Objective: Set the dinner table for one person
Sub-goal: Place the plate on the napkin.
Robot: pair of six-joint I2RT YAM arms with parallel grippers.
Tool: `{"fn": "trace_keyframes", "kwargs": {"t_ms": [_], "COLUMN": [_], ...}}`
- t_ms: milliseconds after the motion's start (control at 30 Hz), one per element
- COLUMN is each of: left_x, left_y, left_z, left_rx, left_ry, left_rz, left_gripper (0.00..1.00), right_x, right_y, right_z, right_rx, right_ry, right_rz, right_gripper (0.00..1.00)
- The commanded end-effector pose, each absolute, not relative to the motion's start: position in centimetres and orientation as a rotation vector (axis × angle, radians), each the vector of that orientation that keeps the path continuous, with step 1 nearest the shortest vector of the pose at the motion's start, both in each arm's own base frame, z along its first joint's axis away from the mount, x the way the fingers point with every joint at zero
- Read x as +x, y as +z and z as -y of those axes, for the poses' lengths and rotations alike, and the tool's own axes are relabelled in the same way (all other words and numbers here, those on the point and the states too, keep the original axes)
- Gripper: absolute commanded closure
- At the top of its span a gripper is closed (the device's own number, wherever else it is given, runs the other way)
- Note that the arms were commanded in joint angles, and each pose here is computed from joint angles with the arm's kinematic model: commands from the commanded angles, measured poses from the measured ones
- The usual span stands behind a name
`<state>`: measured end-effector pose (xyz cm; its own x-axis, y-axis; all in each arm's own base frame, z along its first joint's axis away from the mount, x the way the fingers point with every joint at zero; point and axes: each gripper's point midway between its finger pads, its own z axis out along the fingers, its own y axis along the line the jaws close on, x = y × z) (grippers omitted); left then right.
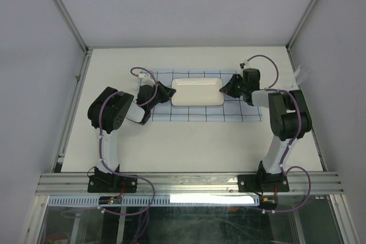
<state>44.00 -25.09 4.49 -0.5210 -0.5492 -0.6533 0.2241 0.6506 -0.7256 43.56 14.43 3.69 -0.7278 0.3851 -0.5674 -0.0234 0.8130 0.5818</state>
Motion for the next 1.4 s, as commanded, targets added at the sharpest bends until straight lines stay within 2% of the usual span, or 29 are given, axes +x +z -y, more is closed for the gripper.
{"fn": "trace_keyframes", "kwargs": {"t_ms": [0, 500, 1367], "left_x": [41.7, 41.4, 41.8], "left_y": [9.5, 10.8, 9.4], "left_z": [28.2, 28.5, 29.0], "left_rx": [-0.063, -0.052, -0.054], "left_ry": [-1.172, -1.169, -1.163], "left_rz": [-1.765, -1.764, -1.785], "left_gripper": [1.00, 1.00, 1.00], "right_x": [44.9, 44.4, 44.8], "right_y": [6.7, 7.9, 6.3], "right_z": [-14.2, -14.5, -14.4], "right_rx": [0.248, 0.234, 0.231], "right_ry": [0.718, 0.712, 0.690], "right_rz": [-2.175, -2.162, -2.190], "right_gripper": [1.00, 1.00, 1.00]}}
